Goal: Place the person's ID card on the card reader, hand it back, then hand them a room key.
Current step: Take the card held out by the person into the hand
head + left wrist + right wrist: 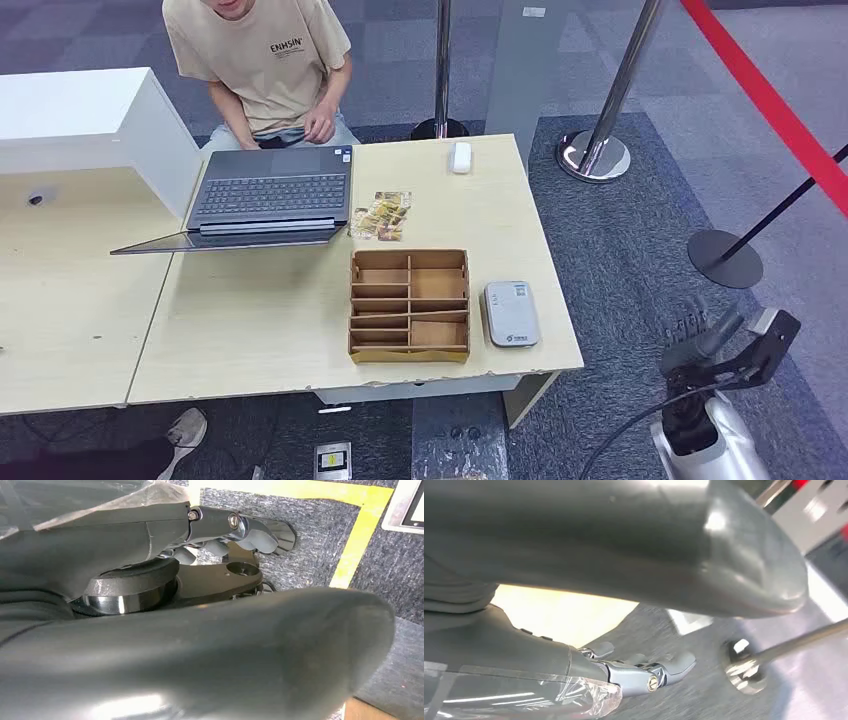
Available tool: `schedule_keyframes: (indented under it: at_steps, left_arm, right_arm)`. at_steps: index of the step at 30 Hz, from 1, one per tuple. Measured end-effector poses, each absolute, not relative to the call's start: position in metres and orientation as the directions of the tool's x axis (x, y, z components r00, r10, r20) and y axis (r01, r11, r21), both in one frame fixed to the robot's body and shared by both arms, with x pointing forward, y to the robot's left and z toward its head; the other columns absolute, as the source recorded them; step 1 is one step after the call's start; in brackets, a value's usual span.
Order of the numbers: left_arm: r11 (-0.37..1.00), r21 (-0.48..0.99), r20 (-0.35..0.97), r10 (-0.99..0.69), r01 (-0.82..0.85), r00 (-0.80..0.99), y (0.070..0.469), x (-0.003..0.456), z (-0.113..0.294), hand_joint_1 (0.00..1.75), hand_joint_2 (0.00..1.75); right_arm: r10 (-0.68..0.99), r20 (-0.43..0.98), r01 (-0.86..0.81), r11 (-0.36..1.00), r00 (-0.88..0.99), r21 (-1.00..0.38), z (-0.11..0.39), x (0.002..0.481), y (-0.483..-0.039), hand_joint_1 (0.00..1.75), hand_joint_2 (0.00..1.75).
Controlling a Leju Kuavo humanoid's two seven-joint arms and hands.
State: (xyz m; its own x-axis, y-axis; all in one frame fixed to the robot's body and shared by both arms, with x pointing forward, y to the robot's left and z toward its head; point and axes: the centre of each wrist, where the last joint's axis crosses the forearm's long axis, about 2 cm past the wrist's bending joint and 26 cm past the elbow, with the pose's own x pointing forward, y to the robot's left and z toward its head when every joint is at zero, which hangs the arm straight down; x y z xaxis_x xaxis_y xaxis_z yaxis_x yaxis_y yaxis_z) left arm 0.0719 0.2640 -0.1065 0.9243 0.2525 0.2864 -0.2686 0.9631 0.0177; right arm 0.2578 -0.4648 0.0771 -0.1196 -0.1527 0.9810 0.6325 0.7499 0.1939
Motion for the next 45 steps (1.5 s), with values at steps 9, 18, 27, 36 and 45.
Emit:
schedule_keyframes:
  at_steps: [9,18,27,36,45]
  left_arm:
    - [0.969,0.025,0.291,0.227,-0.244,0.930,0.265,0.073,-0.106,0.00,0.00]
    - [0.978,0.028,0.300,0.191,-0.209,0.935,0.268,0.076,-0.106,0.00,0.00]
    - [0.985,0.030,0.306,0.151,-0.168,0.940,0.271,0.081,-0.105,0.00,0.00]
    - [0.991,0.036,0.298,0.113,-0.130,0.948,0.275,0.084,-0.105,0.00,0.00]
    - [0.996,0.042,0.292,0.066,-0.082,0.954,0.279,0.089,-0.104,0.00,0.00]
  right_arm:
    - [0.032,0.960,0.522,0.844,-0.280,0.124,0.153,0.297,-0.436,0.00,0.00]
    - [0.198,0.865,0.389,0.921,-0.462,-0.003,0.233,0.331,-0.381,0.00,1.75]
    - [0.344,0.751,0.287,0.934,-0.563,-0.212,0.281,0.351,-0.327,0.00,1.75]
    - [0.517,0.599,0.249,0.844,-0.612,-0.474,0.304,0.361,-0.283,0.00,1.75]
    - [0.677,0.388,0.279,0.659,-0.626,-0.699,0.312,0.369,-0.244,0.00,1.75]
